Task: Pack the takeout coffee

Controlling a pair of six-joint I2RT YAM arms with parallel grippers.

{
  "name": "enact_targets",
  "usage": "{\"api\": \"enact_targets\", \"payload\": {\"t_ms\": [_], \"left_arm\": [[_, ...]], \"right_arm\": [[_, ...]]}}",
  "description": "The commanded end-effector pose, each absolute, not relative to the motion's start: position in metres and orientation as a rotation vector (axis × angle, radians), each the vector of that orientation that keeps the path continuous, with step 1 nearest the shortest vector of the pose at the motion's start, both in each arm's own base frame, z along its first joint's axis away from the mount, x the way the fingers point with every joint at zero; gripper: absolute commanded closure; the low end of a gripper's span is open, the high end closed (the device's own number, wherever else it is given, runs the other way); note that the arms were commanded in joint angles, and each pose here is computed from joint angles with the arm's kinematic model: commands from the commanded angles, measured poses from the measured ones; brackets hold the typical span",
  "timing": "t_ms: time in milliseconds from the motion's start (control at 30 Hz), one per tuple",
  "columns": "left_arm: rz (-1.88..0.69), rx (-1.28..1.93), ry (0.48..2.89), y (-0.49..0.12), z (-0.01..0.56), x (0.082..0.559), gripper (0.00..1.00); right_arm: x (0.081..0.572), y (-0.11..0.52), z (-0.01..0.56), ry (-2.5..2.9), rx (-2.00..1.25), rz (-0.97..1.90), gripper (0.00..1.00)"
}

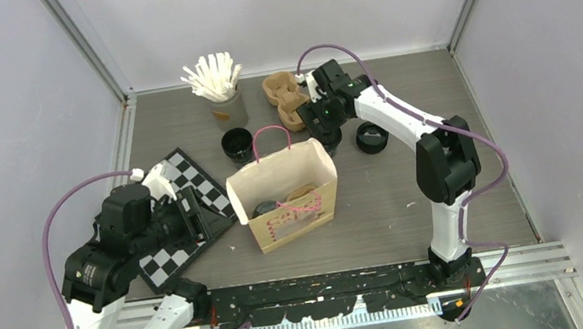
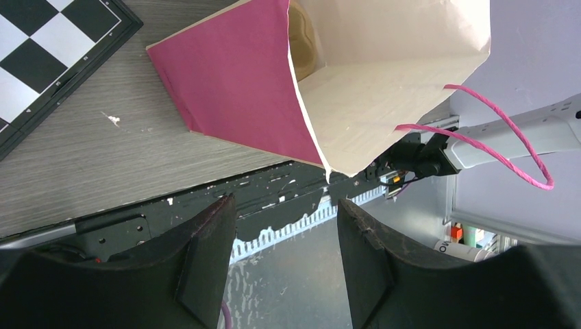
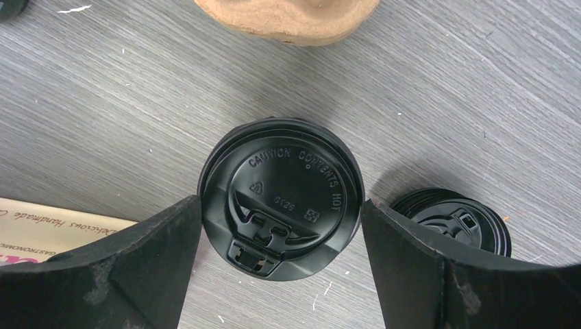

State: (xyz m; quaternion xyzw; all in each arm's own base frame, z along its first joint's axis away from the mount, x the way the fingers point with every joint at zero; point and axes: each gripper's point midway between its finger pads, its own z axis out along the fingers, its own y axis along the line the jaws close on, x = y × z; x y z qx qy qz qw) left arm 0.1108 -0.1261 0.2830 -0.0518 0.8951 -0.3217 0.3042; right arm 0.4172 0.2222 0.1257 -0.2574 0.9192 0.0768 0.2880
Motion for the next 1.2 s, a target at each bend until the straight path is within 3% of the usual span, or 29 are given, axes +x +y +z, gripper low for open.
{"api": "enact_targets", "payload": {"t_ms": [0, 533, 833, 1167], "left_arm": [[-0.851, -0.129, 2.330, -0.125, 0.292, 0.113, 0.42], [-0.849, -0.128, 2.313, -0.124, 0.291, 0.113, 0.42], [-0.880, -0.164, 2.203, -0.128, 0.311, 0.130, 0.42], [-0.889, -0.172, 2.172, -0.137, 0.316, 0.154, 0.41]], "right_arm": [[0.426, 0.230, 0.131, 2.403, -0.718, 0.201, 0.10], [0.427, 0.226, 0.142, 2.385, -0.679, 0.107, 0.22], [0.410, 0.201, 0.211, 2.368, -0.587, 0.041, 0.23], [0.357, 0.160, 0.294, 2.335, -0.486, -0.006, 0.23]]}}
